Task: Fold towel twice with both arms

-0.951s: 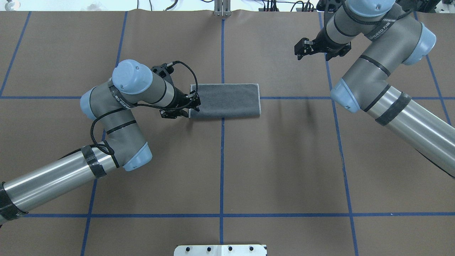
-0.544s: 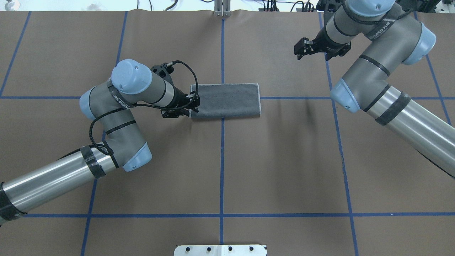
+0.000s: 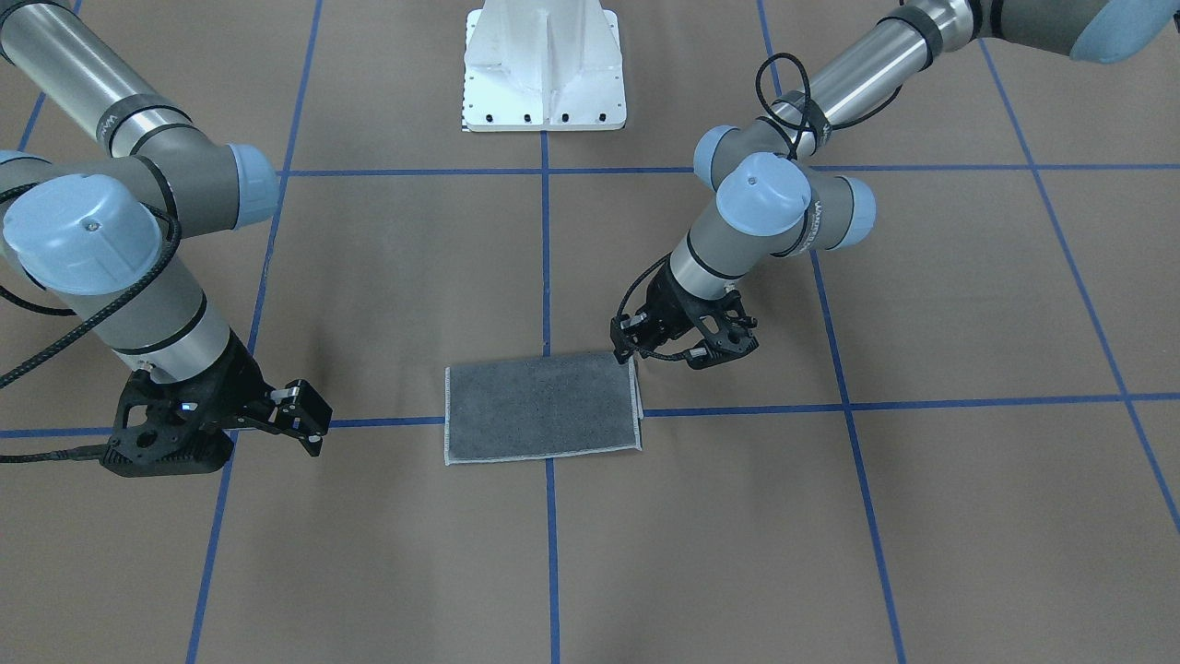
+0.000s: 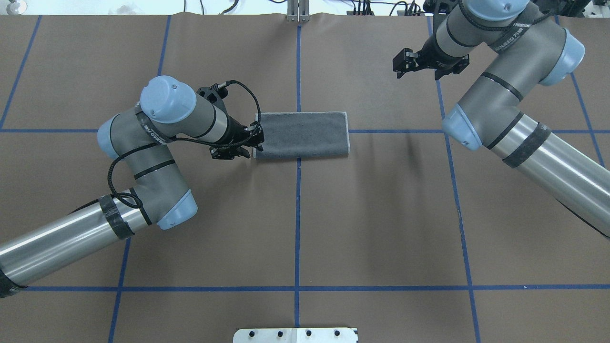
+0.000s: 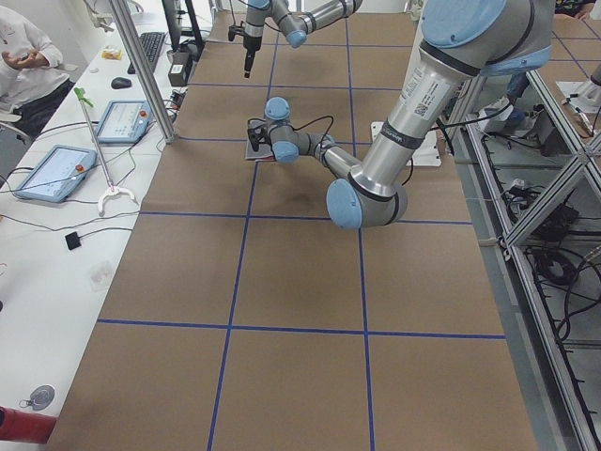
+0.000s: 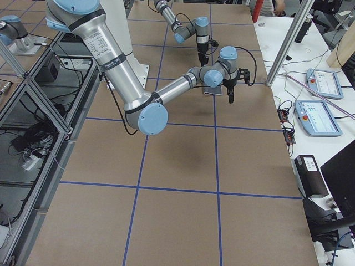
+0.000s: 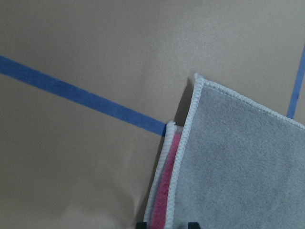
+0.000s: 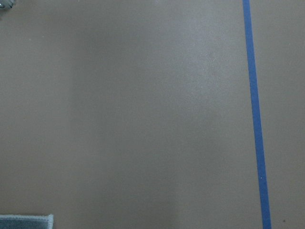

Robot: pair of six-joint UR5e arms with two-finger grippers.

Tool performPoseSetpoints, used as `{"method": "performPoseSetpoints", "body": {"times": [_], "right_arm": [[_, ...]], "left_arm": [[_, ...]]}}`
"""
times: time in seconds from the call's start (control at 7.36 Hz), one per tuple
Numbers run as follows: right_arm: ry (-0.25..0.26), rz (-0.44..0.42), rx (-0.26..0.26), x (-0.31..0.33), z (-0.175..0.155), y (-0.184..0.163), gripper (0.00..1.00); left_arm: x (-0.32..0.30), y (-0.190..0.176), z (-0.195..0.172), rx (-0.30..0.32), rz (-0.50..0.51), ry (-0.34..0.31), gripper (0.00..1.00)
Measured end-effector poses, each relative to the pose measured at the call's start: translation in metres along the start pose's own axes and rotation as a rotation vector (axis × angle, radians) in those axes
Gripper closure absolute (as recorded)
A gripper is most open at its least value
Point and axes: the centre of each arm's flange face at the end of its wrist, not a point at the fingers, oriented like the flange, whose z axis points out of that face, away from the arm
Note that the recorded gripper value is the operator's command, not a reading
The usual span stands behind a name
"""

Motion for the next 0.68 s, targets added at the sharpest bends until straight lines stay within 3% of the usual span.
{"method": "performPoseSetpoints", "body": {"times": [0.68], "right_arm": [[-0.003, 0.000, 0.001, -0.0024, -0.0009, 0.0001, 0.01]], "left_arm": [[-0.0015, 0.0017, 0.0005, 0.011, -0.096, -0.021, 0.52]]}}
